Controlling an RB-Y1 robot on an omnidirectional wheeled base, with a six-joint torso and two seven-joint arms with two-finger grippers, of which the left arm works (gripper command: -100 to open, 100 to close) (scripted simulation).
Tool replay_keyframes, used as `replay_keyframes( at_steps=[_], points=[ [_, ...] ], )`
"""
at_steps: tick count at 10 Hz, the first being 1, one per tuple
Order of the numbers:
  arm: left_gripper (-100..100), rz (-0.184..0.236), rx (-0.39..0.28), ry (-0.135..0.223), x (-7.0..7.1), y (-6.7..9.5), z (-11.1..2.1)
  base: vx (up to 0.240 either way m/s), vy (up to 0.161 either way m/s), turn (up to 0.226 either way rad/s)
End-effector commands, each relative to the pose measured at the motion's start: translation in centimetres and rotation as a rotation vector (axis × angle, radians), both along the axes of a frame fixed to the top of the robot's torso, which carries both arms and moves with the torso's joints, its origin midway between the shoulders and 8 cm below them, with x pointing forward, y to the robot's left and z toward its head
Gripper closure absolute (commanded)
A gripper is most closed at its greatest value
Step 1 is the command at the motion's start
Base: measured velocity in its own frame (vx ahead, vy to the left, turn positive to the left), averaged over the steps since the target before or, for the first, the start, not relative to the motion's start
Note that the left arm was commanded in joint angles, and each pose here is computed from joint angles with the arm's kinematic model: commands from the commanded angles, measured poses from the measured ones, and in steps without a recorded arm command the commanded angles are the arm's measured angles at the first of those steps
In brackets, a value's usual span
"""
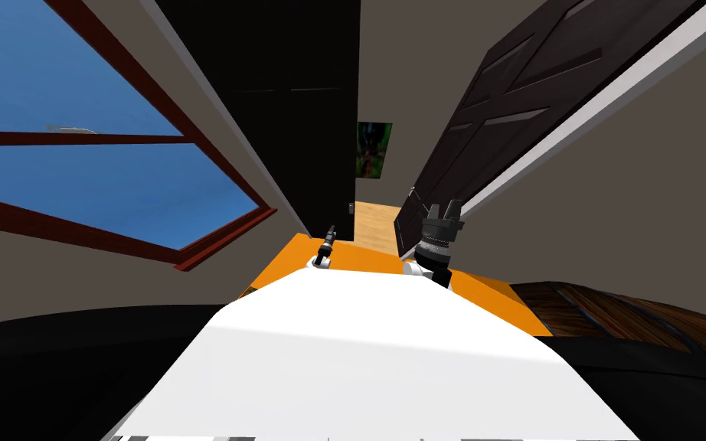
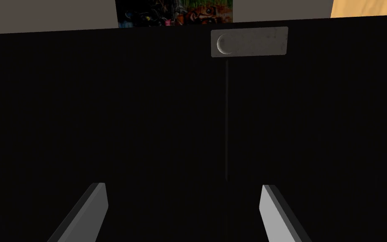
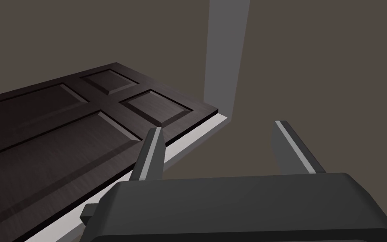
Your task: Push the door open
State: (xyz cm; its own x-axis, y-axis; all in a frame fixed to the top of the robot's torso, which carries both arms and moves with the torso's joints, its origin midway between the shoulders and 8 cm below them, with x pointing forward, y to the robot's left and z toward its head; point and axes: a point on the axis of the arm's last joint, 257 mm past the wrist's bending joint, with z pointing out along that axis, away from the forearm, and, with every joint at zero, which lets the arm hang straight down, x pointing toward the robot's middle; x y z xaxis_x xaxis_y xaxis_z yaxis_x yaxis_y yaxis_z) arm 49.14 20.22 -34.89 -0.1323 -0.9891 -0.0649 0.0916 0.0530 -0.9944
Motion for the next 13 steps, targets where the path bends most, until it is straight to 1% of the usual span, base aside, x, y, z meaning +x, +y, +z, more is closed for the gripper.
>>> replay_keyframes(
  at_steps=[1, 6, 7, 11, 12, 13],
  points=[
    [-100, -0.005, -0.006, 0.01, -0.1, -0.4, -0.5, 0.106, -0.025, -0.005],
    [-100, -0.019, -0.021, 0.041, -0.2, -1.3, -2.0, 0.089, -0.021, -0.003],
    [-100, -0.024, -0.027, 0.052, -0.2, -1.6, -2.5, 0.104, -0.024, -0.006],
    [-100, -0.041, -0.047, 0.087, -0.5, -2.9, -4.0, 0.152, -0.029, -0.005],
    [-100, -0.039, -0.044, 0.082, -0.5, -2.8, -3.8, 0.075, -0.01, 0.001],
    [-100, -0.035, -0.036, 0.082, -0.4, -2.2, -3.9, 0.135, -0.031, -0.027]
  ],
)
